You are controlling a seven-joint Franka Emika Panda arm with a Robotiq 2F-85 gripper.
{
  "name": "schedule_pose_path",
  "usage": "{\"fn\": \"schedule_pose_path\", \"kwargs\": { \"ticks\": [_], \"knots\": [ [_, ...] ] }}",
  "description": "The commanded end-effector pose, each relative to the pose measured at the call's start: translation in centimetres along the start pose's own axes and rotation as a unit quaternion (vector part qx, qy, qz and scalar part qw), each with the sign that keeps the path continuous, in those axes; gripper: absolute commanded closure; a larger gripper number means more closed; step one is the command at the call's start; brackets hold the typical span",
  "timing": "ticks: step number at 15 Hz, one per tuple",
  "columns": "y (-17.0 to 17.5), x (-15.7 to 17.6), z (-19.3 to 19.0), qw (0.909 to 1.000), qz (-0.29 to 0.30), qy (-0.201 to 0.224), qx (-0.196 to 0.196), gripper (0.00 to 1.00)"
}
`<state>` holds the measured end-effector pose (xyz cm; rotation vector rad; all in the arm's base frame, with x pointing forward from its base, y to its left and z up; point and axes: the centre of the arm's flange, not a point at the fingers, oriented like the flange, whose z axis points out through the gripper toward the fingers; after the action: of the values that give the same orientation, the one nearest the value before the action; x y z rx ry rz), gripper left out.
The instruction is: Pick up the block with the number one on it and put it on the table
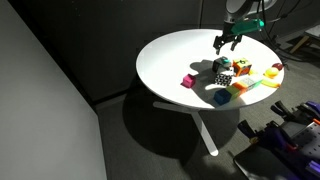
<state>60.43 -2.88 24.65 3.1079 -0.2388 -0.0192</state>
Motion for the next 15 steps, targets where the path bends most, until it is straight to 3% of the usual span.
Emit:
{"fn": "schedule_pose_path", "kwargs": {
  "ticks": [1,11,15],
  "knots": [
    [-0.4,-2.4,-2.8,0.9997,-0.006,-0.019,-0.012,0.00],
    [-1.4,-7.5,-7.0,0.9965,-0.019,-0.047,-0.067,0.00],
    [-1.5,-9.2,-8.4,0.9977,-0.014,-0.041,-0.051,0.00]
  ]
}}
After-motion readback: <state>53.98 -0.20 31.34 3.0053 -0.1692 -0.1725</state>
